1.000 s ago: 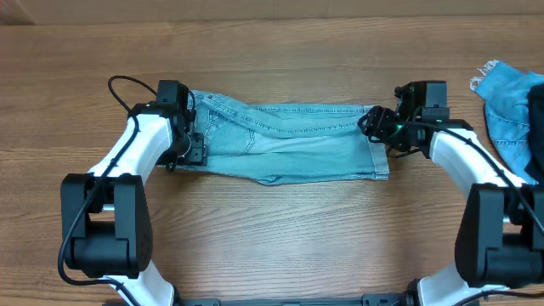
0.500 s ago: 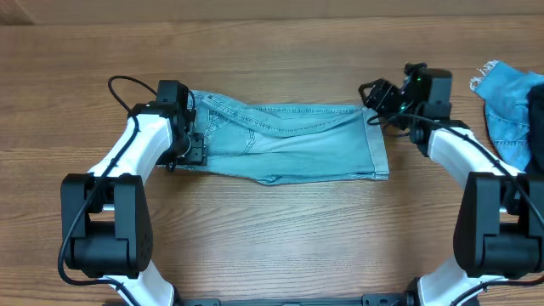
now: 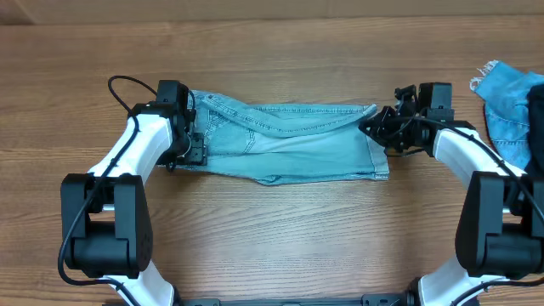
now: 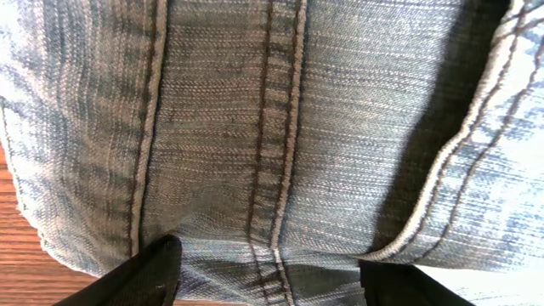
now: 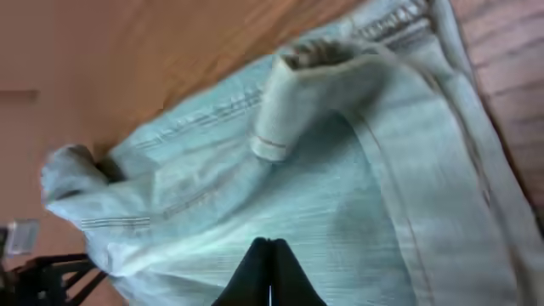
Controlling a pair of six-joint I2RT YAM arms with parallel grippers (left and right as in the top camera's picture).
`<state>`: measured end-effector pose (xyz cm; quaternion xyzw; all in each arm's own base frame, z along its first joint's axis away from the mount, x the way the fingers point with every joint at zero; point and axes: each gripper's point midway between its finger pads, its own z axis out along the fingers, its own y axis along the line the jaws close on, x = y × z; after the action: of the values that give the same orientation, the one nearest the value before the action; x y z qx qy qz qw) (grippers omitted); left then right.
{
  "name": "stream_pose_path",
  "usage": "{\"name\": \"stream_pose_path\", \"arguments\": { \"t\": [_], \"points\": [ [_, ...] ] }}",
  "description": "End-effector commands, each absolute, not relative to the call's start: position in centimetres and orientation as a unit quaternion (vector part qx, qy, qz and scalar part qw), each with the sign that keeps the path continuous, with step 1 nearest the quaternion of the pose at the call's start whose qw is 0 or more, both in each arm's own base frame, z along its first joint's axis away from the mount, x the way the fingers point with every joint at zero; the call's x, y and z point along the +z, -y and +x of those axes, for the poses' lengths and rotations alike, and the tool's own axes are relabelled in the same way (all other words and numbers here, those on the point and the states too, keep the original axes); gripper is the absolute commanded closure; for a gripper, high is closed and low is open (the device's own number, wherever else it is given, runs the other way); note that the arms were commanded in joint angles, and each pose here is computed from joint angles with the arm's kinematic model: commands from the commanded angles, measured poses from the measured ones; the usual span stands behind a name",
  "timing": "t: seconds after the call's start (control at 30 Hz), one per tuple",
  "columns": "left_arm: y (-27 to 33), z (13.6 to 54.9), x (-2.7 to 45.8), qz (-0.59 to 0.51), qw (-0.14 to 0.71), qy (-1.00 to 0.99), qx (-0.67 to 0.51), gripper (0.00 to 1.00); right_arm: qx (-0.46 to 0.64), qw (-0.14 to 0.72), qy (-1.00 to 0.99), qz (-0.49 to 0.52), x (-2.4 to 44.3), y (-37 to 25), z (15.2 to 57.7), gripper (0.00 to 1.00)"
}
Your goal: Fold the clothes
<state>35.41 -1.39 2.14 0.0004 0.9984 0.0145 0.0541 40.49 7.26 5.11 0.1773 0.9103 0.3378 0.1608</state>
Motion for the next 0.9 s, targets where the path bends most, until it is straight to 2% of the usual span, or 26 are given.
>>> {"name": "stream_pose_path", "arguments": {
  "t": [0.0,0.13,0.33,0.5,0.63,0.73,0.8,0.87],
  "points": [
    [0.1,35.3,1.7,-0.016,0.050,-0.998,0.036,0.29,0.295,0.170,-0.928,0.153,4.3,-8.5,40.6,0.96],
    [0.1,35.5,1.7,-0.016,0.053,-0.998,0.036,0.29,0.257,0.203,-0.938,0.117,3.5,-11.4,41.7,0.96],
    [0.1,35.5,1.7,-0.016,0.053,-0.998,0.036,0.29,0.250,0.203,-0.938,0.131,0.8,-12.4,42.7,0.96],
    [0.1,35.5,1.7,-0.016,0.053,-0.998,0.036,0.29,0.252,0.239,-0.930,0.121,1.7,-11.9,44.2,0.96],
    [0.1,35.4,1.7,-0.016,0.052,-0.998,0.036,0.29,0.247,0.308,-0.913,0.102,3.5,-11.6,46.8,0.96],
    [0.1,35.4,1.7,-0.016,0.052,-0.998,0.036,0.29,0.239,0.360,-0.896,0.102,5.1,-11.1,48.7,0.92],
    [0.1,35.4,1.7,-0.016,0.051,-0.998,0.035,0.30,0.247,0.363,-0.893,0.099,5.5,-11.1,48.9,0.91],
    [0.6,35.8,2.0,-0.006,0.060,-0.998,0.021,0.30,0.265,0.331,-0.901,0.095,5.3,-11.3,48.2,0.93]
  ]
}}
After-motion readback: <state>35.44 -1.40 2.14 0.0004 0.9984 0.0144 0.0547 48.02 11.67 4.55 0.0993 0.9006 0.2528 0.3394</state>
